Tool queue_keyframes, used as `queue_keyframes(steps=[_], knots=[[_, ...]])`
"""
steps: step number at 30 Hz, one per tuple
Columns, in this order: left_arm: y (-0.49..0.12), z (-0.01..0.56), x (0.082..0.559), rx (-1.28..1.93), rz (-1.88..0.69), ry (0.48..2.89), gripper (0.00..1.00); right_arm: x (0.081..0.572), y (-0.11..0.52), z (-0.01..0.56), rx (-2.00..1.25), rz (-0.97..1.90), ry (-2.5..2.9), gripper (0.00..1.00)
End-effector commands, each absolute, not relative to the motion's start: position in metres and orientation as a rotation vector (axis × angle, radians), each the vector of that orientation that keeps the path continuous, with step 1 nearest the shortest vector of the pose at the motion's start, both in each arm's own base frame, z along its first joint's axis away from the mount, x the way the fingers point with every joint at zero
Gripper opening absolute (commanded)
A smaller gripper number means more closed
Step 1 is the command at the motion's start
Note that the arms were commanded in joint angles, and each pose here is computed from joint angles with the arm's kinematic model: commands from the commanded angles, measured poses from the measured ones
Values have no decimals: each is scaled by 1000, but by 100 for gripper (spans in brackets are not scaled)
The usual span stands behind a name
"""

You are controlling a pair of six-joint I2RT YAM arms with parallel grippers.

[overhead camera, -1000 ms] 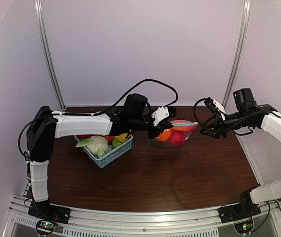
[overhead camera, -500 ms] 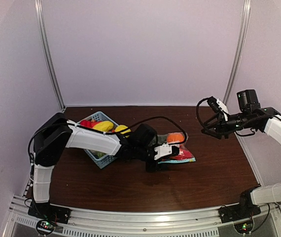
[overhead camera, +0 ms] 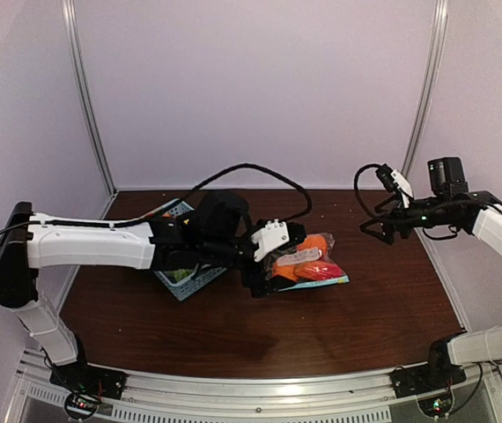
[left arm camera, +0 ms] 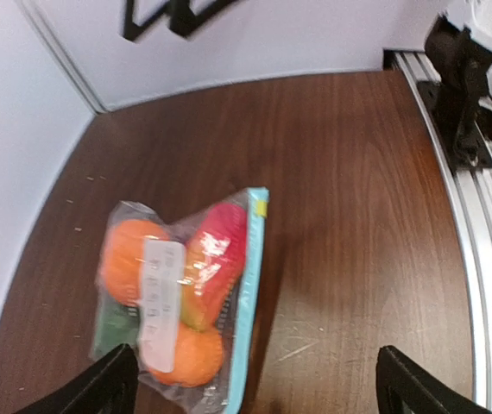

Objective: Place the food in the zip-top bag and seal the zipper
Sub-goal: Reset both arms

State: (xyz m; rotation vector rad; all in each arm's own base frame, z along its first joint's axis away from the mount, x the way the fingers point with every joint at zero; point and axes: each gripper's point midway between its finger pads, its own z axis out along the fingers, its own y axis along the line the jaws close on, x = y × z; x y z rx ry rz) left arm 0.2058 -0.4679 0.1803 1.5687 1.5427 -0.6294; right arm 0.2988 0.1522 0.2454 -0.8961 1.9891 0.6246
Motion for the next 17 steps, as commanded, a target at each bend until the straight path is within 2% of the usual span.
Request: queue_keyframes(steps=[1, 6, 8, 12, 17], knots=[[-428, 219, 238, 1370, -466, 1633, 98, 327, 124, 283, -676, 448, 1957, 99], [-356, 266, 302, 978, -397, 1783, 98, 354, 88, 315, -413, 254, 1938, 100], [-327, 280, 321, 852, -287, 1804, 98, 358, 70, 327, -302, 168, 1907, 100], [-291, 291, 330, 706, -144, 1770, 98, 354, 50, 335, -218, 70, 1877, 100], [-278, 275, 329, 646, -114, 1757, 98, 352, 45, 322, -215, 74, 1882, 100]])
